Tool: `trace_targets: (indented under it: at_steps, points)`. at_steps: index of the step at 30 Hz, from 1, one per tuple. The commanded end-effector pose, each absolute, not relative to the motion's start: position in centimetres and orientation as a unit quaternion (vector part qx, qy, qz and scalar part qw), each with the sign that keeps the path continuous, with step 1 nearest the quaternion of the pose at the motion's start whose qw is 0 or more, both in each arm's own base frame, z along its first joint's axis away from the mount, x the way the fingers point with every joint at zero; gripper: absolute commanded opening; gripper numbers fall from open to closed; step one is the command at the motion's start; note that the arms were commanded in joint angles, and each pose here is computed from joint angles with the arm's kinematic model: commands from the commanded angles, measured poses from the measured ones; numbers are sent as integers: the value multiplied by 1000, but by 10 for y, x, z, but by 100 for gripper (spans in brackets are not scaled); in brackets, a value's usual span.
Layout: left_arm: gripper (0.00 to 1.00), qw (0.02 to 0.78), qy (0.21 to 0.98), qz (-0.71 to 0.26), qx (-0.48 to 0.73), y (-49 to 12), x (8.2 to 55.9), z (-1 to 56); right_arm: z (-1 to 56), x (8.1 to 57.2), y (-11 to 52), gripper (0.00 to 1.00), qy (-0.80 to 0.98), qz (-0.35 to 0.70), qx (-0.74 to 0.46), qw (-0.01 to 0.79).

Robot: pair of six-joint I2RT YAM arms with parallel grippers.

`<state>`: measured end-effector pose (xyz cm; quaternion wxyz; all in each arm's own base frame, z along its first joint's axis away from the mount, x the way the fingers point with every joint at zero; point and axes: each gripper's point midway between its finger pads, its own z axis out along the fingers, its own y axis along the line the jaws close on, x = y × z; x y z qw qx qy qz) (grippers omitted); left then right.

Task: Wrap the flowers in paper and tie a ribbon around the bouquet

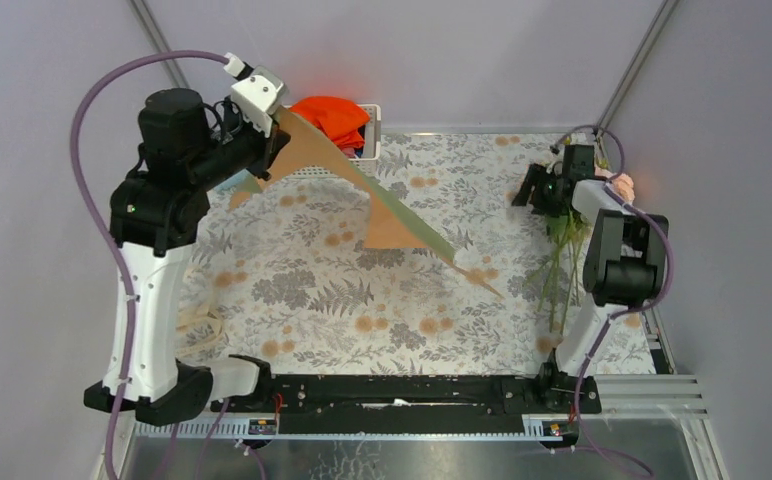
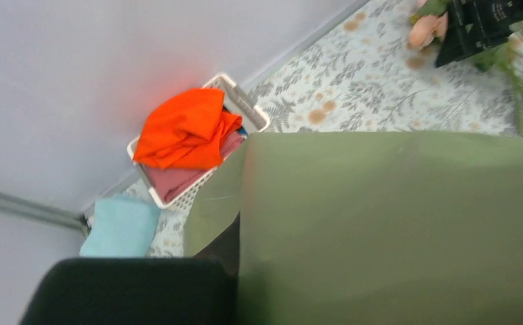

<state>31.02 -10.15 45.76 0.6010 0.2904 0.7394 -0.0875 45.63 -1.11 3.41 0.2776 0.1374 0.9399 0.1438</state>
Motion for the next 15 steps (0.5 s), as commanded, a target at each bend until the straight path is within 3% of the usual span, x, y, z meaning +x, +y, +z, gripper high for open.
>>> trace_targets:
  at_steps: [1,2,3,8,11,15]
  points:
    - [0,622,714,-82,310,-108,284,486,235,447,41,85,833,240,2,499]
    - [0,623,715,-72,309,-105,285,486,278,433,53,96,802,250,-29,542]
    - [0,623,717,-63,307,-102,286,485,317,418,66,99,770,259,-67,579]
    - [0,607,728,-53,312,-103,295,471,451,311,165,100,635,321,-270,649]
    - [0,601,733,-51,314,-106,298,467,484,261,220,100,586,370,-339,636]
    - [0,597,742,-40,303,-109,305,465,486,225,275,100,567,413,-388,598]
